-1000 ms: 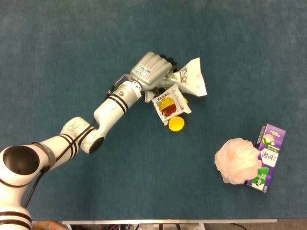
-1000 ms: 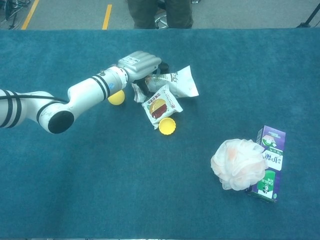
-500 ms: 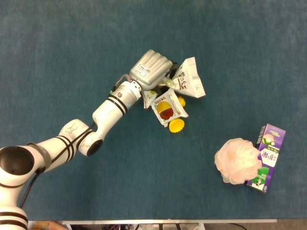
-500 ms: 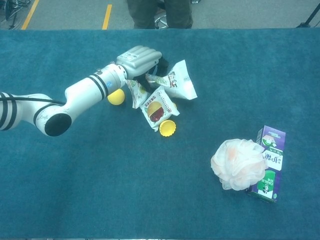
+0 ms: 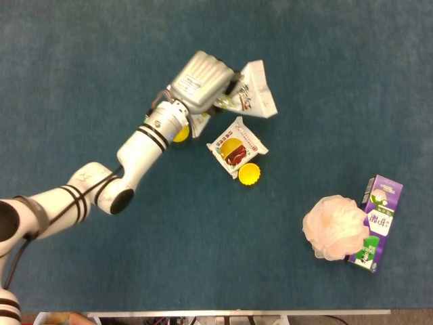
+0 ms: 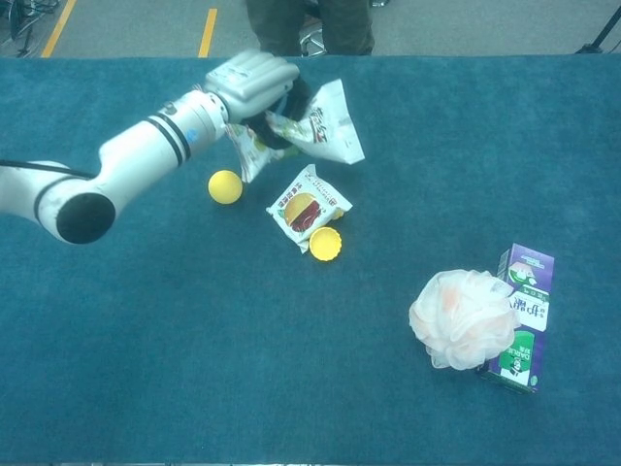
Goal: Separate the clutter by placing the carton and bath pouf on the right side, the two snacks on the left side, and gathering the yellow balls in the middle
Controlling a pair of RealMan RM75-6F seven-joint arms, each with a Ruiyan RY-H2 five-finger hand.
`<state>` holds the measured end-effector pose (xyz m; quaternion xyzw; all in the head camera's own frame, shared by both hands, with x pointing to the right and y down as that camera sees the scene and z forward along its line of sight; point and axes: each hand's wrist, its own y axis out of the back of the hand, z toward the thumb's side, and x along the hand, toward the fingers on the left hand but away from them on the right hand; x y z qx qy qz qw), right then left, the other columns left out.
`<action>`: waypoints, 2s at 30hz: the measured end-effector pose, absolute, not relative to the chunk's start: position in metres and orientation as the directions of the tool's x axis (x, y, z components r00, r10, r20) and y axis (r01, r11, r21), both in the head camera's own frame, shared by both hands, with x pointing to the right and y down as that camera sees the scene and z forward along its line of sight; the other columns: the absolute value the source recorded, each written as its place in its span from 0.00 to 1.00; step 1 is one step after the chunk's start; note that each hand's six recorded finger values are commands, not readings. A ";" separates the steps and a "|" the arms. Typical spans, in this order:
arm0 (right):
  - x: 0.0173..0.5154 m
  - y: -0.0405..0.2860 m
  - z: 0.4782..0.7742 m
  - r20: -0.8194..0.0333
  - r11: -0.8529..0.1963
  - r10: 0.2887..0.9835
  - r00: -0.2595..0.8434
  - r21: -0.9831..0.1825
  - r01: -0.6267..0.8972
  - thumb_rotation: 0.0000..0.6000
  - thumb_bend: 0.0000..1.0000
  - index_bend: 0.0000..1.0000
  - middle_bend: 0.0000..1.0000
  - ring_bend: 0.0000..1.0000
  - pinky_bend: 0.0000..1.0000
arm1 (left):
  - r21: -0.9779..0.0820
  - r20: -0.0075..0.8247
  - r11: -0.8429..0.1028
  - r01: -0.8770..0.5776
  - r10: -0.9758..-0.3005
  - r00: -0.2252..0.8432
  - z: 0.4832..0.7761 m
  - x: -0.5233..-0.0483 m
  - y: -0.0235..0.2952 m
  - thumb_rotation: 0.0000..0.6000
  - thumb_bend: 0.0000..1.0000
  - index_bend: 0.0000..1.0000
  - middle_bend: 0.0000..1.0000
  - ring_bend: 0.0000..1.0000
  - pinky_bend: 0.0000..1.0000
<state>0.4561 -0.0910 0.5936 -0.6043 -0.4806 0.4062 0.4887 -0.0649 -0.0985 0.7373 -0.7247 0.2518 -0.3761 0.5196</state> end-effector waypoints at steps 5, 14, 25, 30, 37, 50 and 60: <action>0.457 -0.091 0.595 -0.022 -0.062 0.979 0.205 -0.980 0.188 1.00 0.00 0.10 0.25 0.22 0.31 | -0.951 0.288 -0.300 0.071 -0.784 0.549 0.725 -0.088 -0.109 1.00 0.26 0.59 0.62 0.57 0.73; 0.461 -0.088 0.596 -0.024 -0.062 0.980 0.197 -0.980 0.188 1.00 0.00 0.10 0.25 0.22 0.31 | -0.942 0.336 -0.287 0.175 -0.818 0.467 0.711 -0.145 -0.102 1.00 0.26 0.59 0.63 0.57 0.73; 0.461 -0.086 0.603 -0.044 -0.081 0.979 0.200 -0.980 0.181 1.00 0.00 0.10 0.25 0.22 0.31 | -0.923 0.366 -0.303 0.237 -0.882 0.298 0.676 -0.239 -0.067 1.00 0.26 0.59 0.63 0.58 0.74; 0.461 -0.085 0.609 -0.059 -0.096 0.978 0.202 -0.979 0.179 1.00 0.00 0.10 0.25 0.22 0.31 | -0.919 0.369 -0.319 0.230 -0.903 0.220 0.661 -0.275 -0.047 1.00 0.26 0.59 0.63 0.58 0.74; 0.460 -0.086 0.612 -0.067 -0.105 0.976 0.208 -0.979 0.176 1.00 0.00 0.10 0.25 0.22 0.31 | -0.903 0.409 -0.376 0.211 -0.901 0.146 0.658 -0.306 -0.011 1.00 0.26 0.59 0.63 0.58 0.74; 0.463 -0.084 0.612 -0.071 -0.107 0.977 0.203 -0.979 0.172 1.00 0.00 0.10 0.25 0.22 0.31 | -0.847 0.520 -0.494 0.195 -0.847 0.112 0.680 -0.319 0.022 1.00 0.26 0.44 0.45 0.49 0.70; 0.462 -0.084 0.615 -0.077 -0.114 0.976 0.205 -0.978 0.175 1.00 0.00 0.10 0.25 0.22 0.31 | -0.831 0.539 -0.517 0.205 -0.839 0.071 0.673 -0.330 0.028 1.00 0.26 0.23 0.19 0.37 0.61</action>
